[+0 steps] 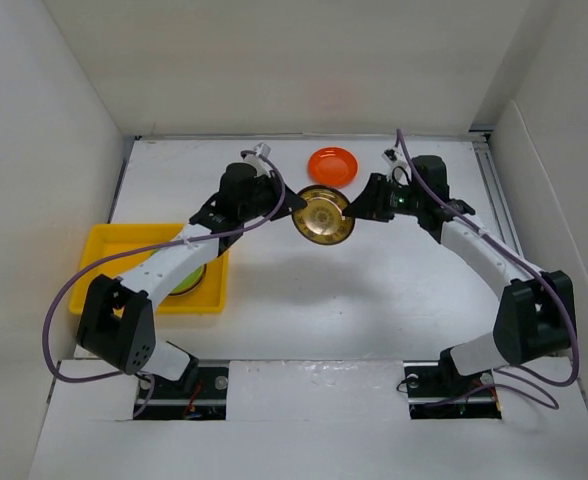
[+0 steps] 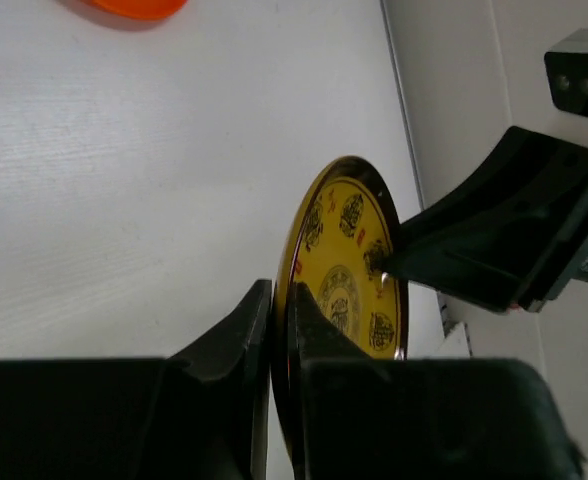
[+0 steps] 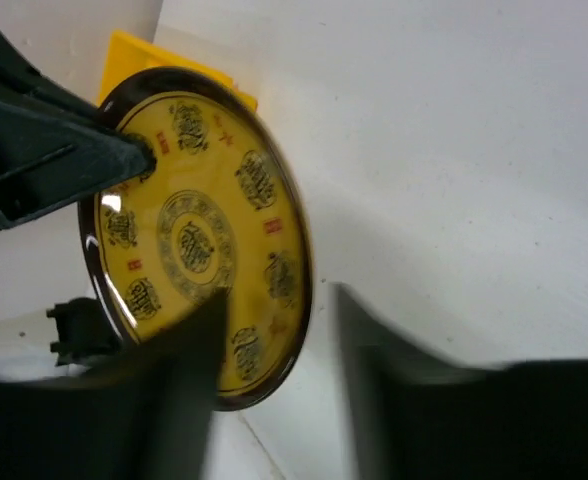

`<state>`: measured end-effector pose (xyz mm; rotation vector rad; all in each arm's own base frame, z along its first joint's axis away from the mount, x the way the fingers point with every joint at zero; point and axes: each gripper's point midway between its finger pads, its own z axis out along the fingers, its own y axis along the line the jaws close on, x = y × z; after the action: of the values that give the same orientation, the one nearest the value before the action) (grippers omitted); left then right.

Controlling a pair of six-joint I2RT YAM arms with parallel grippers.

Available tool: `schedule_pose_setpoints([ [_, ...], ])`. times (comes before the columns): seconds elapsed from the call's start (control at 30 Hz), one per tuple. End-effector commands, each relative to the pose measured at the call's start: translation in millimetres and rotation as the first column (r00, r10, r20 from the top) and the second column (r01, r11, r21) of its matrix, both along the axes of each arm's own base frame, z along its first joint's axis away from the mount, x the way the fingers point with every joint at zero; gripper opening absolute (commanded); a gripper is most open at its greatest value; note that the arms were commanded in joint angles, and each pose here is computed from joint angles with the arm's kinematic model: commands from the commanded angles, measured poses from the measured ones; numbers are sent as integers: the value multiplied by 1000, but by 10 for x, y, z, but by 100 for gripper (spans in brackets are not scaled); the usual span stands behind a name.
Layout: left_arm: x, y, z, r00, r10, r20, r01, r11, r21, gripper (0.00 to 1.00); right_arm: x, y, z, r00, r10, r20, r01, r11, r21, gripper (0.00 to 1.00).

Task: Place the plates into the plastic bin on the countertop

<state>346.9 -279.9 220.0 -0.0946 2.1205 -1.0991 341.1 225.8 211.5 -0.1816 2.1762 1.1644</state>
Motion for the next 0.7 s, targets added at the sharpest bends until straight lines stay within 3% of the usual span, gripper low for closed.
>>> schedule_pose_setpoints([
  [0.0, 87, 163, 112, 995, 96, 27, -97, 994, 48, 0, 13, 189, 340, 990, 73, 123, -80, 995, 53, 60],
  [0.07, 246, 538, 62, 968, 250, 15, -250, 961, 121, 0, 121, 84, 321, 992, 18, 127, -23, 999, 39, 92],
  [0.13, 252, 970, 1, 918, 394, -50, -382, 910, 162, 0, 284, -69, 189, 990, -71, 124, 73, 997, -5, 98],
  [0.17, 347, 1394, -11, 857, 511, -57, -496, 851, 170, 0, 335, -148, 65, 990, -103, 95, 105, 994, -24, 100],
  [0.23, 231, 1834, -14, 788, 613, -59, -600, 785, 153, 0, 375, -160, -30, 990, -108, 86, 112, 993, -43, 100],
  [0.27, 197, 2206, -43, 709, 701, -74, -686, 711, 155, 0, 372, -153, -170, 994, -93, 62, 97, 994, -58, 100],
  [0.37, -92, 2750, -92, 581, 812, -63, -792, 581, 185, 0, 411, -151, -386, 996, -81, 33, 84, 993, -88, 100],
  [0.4, -174, 3046, -98, 495, 867, -51, -846, 495, 201, 0, 440, -144, -399, 996, -81, 30, 83, 992, -90, 100],
  [0.5, -451, 3451, -177, 350, 936, -45, -906, 350, 238, 0, 545, -121, -543, 997, -76, 6, 76, 992, -106, 100],
  [0.67, -706, 3784, -530, 246, 966, -84, -898, 259, 355, 0, 781, -105, -575, 998, -63, -7, 62, 994, -85, 100],
])
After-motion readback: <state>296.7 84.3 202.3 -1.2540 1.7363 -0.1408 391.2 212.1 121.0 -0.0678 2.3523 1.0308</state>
